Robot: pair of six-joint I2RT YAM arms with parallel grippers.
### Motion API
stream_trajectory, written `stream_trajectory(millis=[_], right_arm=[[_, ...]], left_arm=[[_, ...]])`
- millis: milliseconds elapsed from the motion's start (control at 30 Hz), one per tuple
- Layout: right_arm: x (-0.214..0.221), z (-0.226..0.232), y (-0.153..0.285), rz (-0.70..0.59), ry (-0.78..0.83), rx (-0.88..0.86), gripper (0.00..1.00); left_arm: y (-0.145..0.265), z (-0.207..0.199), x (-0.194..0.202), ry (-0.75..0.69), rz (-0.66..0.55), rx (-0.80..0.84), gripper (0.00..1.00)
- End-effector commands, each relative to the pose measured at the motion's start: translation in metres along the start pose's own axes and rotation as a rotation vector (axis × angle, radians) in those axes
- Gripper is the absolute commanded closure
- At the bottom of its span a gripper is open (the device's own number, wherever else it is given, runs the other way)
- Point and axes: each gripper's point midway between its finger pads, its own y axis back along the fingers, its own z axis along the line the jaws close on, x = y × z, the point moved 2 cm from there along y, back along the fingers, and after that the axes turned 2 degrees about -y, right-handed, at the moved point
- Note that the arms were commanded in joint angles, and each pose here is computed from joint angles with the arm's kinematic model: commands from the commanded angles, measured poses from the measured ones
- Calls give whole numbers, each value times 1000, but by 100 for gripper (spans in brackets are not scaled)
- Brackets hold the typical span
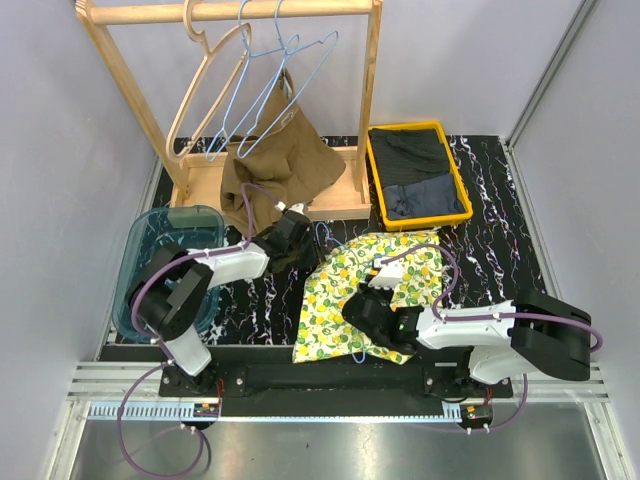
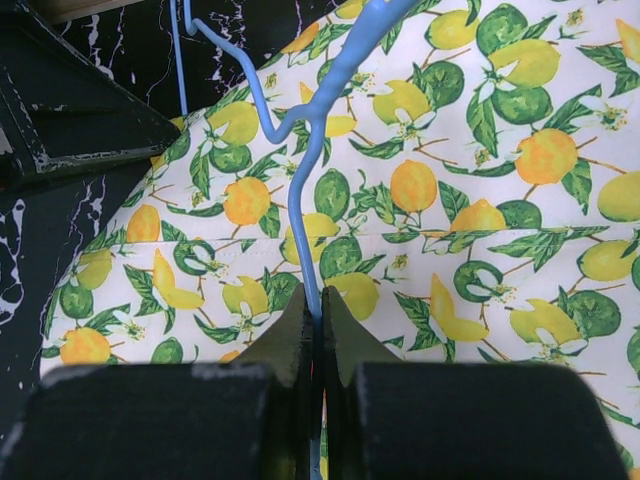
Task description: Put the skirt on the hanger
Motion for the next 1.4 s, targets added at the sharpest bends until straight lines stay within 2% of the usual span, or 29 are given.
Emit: stream_trajectory(millis=[0, 33, 133, 300, 500, 900, 1067, 1200, 1367], right_arm=[[0, -4, 0, 1, -2, 17, 100], [0, -4, 0, 2, -1, 16, 100], [1, -5, 0, 2, 3, 19, 100], [2, -6, 0, 7, 7, 22, 100], [5, -10, 0, 12, 17, 28, 100], [-8, -19, 5, -26, 3, 52, 100], [-21, -23, 9, -67, -12, 64, 100], [-31, -26, 12, -95, -8, 73, 100], [-37, -28, 15, -108, -6, 76, 100]], left_arm=[[-3, -17, -14, -6, -21, 58, 73], [-3, -17, -14, -6, -19, 61, 82], [2, -22, -19, -17, -23, 73, 100], [21, -36, -40, -67, -76, 95, 100], [71, -56, -71, -97, -205, 151, 100], [132, -34, -100, -90, -416, 33, 100], [128, -20, -97, -92, -413, -45, 100], [109, -1, -88, -79, -376, -118, 93], [94, 18, -82, -56, -344, -167, 94]])
